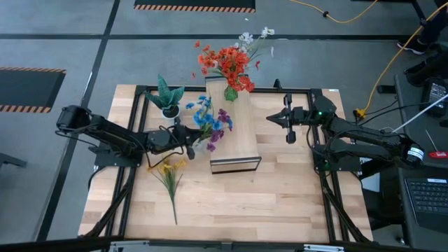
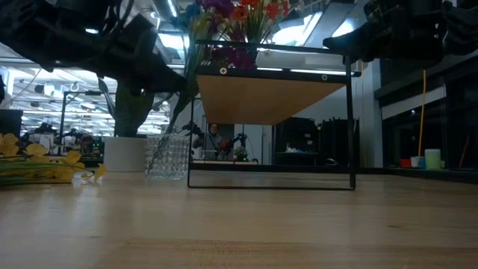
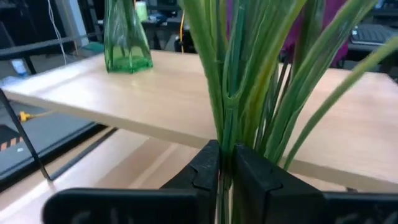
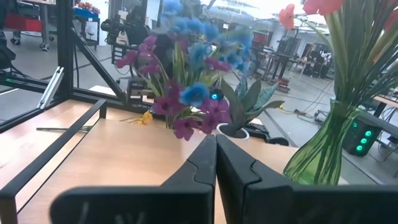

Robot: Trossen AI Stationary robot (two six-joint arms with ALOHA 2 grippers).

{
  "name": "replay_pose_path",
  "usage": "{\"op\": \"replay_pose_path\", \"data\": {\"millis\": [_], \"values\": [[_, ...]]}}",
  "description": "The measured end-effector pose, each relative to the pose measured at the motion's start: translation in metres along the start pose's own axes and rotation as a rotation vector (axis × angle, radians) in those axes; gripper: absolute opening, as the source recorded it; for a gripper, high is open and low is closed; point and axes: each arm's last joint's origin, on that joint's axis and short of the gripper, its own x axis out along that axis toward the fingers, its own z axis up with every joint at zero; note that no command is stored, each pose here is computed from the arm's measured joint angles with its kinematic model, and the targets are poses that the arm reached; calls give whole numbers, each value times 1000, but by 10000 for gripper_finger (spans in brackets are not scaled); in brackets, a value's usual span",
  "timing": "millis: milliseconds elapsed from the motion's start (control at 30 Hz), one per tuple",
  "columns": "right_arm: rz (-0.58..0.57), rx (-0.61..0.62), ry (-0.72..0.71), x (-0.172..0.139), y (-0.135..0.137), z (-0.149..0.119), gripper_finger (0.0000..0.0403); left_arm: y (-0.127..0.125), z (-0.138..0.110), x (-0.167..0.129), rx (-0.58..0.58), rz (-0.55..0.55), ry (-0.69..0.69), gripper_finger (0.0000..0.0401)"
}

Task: Pick and place flowers into a vace then onto a shelf
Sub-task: Put the blue flowers into the transparent vase, then put the yellow flowers into the transparent vase

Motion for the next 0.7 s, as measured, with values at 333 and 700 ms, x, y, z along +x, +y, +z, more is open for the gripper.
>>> {"op": "replay_pose_path", "data": {"millis": [333,700], "values": [[7,20,30,0,1,-3,12,-5,-6,-8,13,87,41,101],[7,20,30,0,1,-3,12,-13,-6,-15,27,123,19,153]]}}
